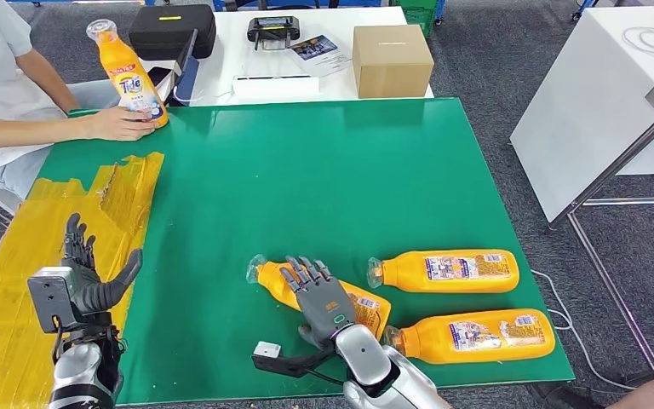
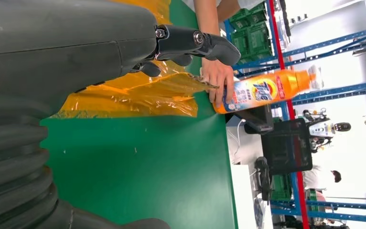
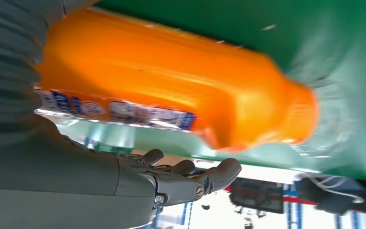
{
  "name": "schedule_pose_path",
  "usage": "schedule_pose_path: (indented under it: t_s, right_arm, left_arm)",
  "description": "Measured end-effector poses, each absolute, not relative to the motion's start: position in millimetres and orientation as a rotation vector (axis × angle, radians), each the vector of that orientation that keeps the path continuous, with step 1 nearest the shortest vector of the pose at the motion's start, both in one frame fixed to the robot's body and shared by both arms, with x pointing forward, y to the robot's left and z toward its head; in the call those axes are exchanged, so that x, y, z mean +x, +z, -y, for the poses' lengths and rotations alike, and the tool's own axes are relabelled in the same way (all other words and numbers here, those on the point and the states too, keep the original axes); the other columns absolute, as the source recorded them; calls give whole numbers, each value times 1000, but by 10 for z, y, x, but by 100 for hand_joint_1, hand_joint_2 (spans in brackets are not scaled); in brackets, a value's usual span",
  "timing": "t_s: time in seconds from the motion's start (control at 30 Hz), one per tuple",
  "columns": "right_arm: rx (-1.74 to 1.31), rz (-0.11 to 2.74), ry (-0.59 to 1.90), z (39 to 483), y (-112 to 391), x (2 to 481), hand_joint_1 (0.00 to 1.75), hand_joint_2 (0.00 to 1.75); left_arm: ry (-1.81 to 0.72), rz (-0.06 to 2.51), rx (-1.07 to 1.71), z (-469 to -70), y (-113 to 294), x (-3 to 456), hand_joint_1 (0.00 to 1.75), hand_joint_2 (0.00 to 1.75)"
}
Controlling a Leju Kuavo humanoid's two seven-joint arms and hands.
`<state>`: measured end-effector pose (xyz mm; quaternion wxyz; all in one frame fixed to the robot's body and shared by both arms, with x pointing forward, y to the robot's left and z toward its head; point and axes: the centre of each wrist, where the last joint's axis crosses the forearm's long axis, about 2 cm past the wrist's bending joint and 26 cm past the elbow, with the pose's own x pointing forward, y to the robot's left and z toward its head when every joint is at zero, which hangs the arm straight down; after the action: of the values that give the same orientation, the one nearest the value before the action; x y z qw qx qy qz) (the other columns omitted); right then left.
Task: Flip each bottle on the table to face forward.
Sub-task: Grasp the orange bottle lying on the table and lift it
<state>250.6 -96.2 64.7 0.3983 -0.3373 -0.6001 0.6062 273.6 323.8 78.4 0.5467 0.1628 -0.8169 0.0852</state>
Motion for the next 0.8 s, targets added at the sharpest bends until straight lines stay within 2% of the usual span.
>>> schedule_pose_path:
  t_s: [0.8]
  right_arm:
    - [-977,1381,1437,1256,603,2589,0,175]
  left_arm:
    - [217,1939,397,-3261,788,2681,0,175]
